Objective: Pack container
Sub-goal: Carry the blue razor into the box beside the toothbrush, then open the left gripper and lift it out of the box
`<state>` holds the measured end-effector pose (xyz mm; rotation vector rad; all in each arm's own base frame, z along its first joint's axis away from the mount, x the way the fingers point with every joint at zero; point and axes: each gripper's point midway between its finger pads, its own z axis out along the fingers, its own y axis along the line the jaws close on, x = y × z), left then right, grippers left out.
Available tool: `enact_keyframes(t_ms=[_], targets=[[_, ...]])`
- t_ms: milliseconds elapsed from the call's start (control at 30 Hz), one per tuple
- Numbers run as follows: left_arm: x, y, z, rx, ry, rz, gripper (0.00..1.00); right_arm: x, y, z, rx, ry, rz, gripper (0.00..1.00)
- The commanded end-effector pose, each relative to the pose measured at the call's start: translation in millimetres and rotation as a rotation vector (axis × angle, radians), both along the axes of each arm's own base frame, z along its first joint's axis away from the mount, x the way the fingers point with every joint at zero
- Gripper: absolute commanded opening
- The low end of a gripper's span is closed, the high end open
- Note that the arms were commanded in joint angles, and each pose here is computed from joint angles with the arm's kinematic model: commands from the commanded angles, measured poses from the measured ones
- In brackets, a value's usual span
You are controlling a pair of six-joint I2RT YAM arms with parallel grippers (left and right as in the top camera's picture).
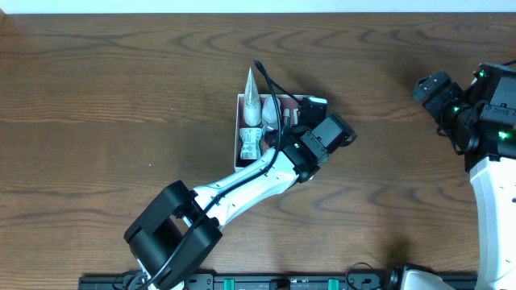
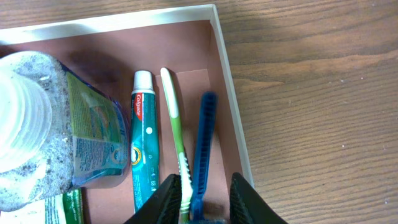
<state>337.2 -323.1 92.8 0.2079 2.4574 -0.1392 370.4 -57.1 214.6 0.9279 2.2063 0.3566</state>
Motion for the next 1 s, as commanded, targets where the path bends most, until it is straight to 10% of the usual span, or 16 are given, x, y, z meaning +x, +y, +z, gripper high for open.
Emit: enact_keyframes(t_ms=[0,500,833,967], targets=[[1.5,-3.0,0.2,-0.005,-0.003,0.003,0.28,0.0,-2.5,4.3,-0.011,-0.010,-0.005,0.99],[-15.2,18.5,92.5,-0.037,-0.110,-0.082,0.28,0.0,-2.5,4.3,-0.011,-0.010,-0.005,0.99],[-71.4,149.6,197.1,0.068,-0.254,0.082,0.29,0.0,-2.5,4.3,-0.011,-0.010,-0.005,0.99],[-97.0,220.8,206.4,0.106,-0.264,0.319,0.69,0.0,-2.5,4.3,-0.011,-0.010,-0.005,0.99]])
